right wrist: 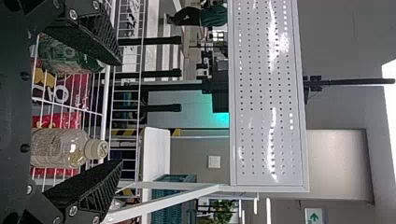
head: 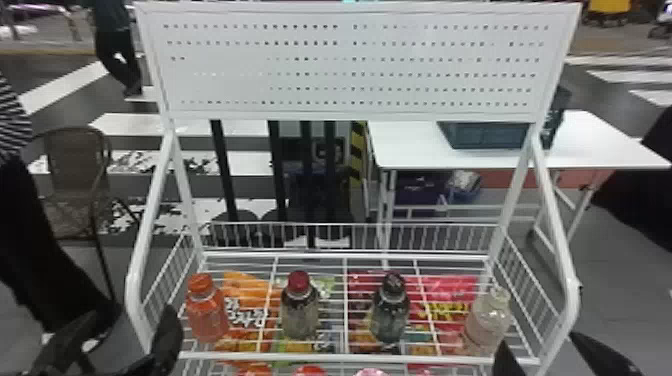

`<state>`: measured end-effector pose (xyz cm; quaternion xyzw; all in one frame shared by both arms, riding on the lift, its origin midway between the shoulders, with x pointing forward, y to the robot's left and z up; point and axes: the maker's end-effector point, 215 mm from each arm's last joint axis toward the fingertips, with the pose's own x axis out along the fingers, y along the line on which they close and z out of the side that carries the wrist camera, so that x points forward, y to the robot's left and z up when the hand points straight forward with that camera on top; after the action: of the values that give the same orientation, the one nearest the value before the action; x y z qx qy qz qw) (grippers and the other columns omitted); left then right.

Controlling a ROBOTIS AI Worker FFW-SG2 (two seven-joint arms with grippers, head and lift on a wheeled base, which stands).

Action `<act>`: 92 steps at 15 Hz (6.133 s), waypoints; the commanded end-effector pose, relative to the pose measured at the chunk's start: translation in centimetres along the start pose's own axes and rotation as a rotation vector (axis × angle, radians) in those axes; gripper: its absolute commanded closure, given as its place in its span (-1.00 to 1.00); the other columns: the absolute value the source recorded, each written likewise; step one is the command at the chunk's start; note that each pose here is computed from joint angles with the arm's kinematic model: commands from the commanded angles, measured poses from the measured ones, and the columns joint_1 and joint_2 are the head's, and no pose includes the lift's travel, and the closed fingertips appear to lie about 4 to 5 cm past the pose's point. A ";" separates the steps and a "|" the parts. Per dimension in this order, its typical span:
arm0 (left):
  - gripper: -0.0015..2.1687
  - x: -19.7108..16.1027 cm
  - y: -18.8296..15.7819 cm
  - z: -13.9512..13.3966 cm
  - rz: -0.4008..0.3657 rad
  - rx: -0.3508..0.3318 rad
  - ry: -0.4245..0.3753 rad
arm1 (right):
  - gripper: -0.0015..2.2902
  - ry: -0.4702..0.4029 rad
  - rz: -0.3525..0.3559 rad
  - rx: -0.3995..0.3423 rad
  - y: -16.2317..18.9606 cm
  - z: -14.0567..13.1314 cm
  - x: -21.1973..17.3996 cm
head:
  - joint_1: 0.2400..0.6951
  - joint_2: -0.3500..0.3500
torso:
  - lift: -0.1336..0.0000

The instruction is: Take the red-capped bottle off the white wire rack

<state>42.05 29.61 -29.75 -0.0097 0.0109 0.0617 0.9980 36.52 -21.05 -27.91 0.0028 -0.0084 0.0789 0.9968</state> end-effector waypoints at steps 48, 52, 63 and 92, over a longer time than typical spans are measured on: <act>-0.92 10.7 -21.5 -13.0 -0.246 0.066 0.031 | -0.86 0.013 -0.023 -0.018 -1.4 -0.4 -0.6 | 0.14 0.00 | 1.00; -0.92 12.5 -21.3 -13.1 -0.245 0.068 0.045 | -0.86 0.023 -0.034 -0.026 -2.1 -0.7 -0.5 | 0.14 0.00 | 1.00; 0.33 11.5 -21.3 -10.8 -0.258 0.009 0.059 | -0.86 0.057 -0.035 -0.016 -2.4 -1.9 0.9 | 0.14 0.00 | 1.00; 0.33 0.3 2.2 1.8 0.058 0.041 0.003 | -0.86 0.083 -0.002 -0.014 -0.4 -1.6 2.2 | 0.14 0.00 | 1.00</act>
<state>42.09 31.95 -28.04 0.0116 0.0147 0.0903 0.9957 38.90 -21.09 -29.39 -0.0084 0.0318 0.0781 0.9964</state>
